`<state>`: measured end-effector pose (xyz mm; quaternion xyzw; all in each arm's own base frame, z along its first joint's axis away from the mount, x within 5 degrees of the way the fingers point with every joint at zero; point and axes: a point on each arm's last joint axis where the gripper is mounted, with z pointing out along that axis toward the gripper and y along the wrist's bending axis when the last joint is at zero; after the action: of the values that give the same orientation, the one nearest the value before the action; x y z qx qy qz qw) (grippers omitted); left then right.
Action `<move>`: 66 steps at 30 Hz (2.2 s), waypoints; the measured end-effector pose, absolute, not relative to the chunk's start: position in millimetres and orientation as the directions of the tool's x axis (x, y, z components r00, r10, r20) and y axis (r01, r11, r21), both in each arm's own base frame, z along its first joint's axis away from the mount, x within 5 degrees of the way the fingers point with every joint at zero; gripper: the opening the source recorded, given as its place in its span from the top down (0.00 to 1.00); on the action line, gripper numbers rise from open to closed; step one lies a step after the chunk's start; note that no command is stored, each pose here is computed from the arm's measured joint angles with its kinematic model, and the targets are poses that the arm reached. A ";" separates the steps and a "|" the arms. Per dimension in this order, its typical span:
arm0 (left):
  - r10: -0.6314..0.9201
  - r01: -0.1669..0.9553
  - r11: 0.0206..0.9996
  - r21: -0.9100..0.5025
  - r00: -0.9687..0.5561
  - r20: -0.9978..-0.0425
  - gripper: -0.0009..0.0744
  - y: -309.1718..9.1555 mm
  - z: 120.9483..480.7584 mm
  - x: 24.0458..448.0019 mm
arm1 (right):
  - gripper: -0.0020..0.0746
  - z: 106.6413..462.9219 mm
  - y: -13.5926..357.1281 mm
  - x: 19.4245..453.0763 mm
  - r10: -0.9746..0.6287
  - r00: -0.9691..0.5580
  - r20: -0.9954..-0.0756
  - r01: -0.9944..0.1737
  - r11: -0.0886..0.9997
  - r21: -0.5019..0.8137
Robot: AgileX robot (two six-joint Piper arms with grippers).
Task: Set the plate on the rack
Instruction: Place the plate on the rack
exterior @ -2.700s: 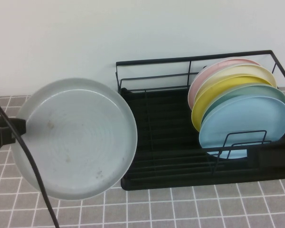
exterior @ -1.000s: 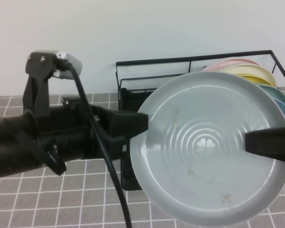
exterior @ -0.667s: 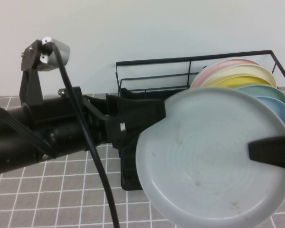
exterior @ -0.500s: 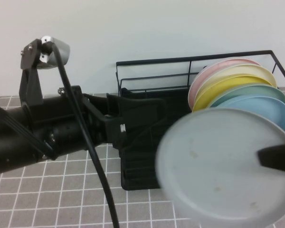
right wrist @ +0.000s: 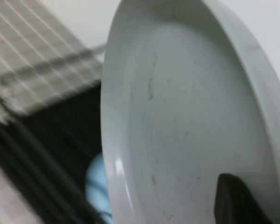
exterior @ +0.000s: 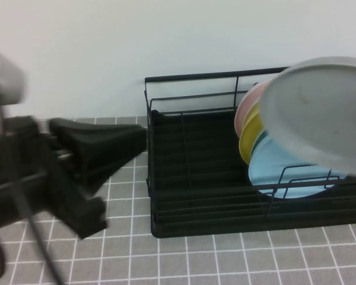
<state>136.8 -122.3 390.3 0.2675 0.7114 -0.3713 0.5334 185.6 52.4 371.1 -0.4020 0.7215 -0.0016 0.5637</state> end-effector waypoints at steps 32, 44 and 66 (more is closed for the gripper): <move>0.194 0.718 0.686 -0.116 -0.334 -0.922 0.99 -105.6 375.0 129.9 | 0.84 322.4 58.5 270.3 -0.894 0.177 -0.412 -0.703 0.178 -0.688; 0.217 0.688 0.725 -0.028 -0.266 -0.939 0.99 -101.3 377.5 135.8 | 0.84 291.6 59.1 293.0 -0.922 0.270 -0.279 -0.718 0.001 -0.697; 0.194 0.688 0.722 -0.074 -0.304 -0.933 0.99 -102.2 376.5 134.4 | 0.42 324.2 74.7 278.1 -0.694 0.088 -0.714 -0.745 0.430 -0.510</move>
<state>134.4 -102.2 376.5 0.2858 0.7713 -0.2390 0.5160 278.1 74.7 324.2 -0.5333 0.6748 0.0251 0.5095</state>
